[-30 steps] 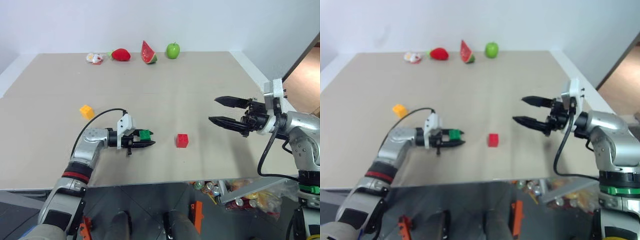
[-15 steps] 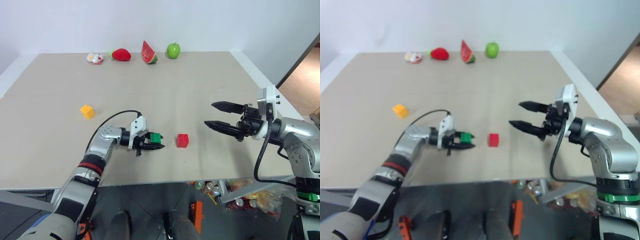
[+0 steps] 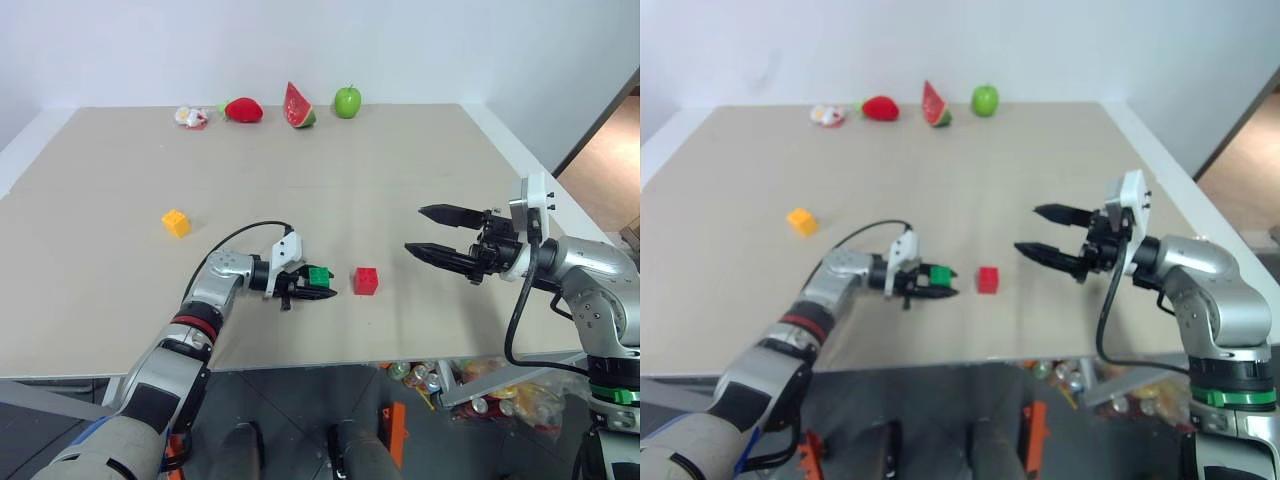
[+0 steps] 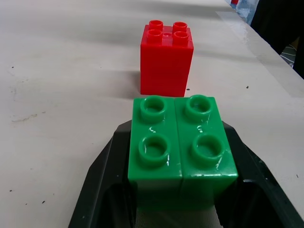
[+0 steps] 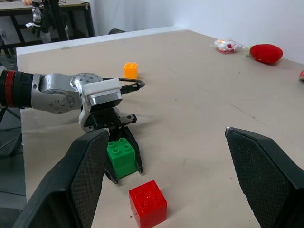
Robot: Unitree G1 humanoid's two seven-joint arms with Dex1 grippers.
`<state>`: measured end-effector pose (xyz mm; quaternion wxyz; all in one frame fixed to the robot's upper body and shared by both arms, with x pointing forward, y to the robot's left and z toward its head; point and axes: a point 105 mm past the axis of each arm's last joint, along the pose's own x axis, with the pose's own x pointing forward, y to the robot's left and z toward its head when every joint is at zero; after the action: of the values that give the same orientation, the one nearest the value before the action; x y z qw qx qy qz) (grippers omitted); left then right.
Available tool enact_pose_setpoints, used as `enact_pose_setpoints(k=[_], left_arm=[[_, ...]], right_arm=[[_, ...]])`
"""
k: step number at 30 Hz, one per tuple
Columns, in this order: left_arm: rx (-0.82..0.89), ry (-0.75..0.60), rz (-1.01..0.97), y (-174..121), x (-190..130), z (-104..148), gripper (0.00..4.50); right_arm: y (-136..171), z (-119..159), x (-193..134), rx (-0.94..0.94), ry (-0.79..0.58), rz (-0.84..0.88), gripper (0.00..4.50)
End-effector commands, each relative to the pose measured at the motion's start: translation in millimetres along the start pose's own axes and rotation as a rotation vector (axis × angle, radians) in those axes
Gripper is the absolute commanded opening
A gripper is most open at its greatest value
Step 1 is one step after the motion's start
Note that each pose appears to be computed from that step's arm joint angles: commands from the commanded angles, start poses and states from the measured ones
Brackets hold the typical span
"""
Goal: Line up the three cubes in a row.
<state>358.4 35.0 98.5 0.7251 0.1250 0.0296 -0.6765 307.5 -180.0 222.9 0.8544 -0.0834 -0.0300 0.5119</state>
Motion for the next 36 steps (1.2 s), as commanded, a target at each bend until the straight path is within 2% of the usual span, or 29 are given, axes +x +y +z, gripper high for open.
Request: enact_pose_setpoints(k=[1,8,14,15,17,20,27,31,36], left_arm=[[0.0,-0.006,0.014,3,-11,0,1.39],[-0.012,0.001,0.023,3,-23,-4,1.39],[-0.004,-0.005,0.043,3,-20,-6,1.39],[-0.014,-0.007,0.039,2,-19,-7,2.4],[-0.021,-0.008,0.032,0,-19,-8,2.89],[0.0,-0.001,0.049,0,-26,-8,4.02],[-0.006,0.049,0.069,-6,-68,-15,4.02],[0.013,0.11,0.154,-9,-111,-20,4.02],[-0.019,0.091,0.329,-12,-167,-8,4.02]], right_arm=[[3,15,-1,-0.051,-0.023,0.007,4.07],[2,14,2,-0.052,-0.023,0.016,4.07],[1,14,4,-0.053,-0.025,0.022,4.07],[1,14,5,-0.053,-0.026,0.024,4.07],[1,14,5,-0.053,-0.025,0.027,4.07],[1,14,5,-0.054,-0.024,0.031,4.07],[2,16,5,-0.057,-0.02,0.041,4.07],[3,19,3,-0.067,-0.016,0.051,4.07],[5,23,8,-0.087,-0.02,0.064,4.07]])
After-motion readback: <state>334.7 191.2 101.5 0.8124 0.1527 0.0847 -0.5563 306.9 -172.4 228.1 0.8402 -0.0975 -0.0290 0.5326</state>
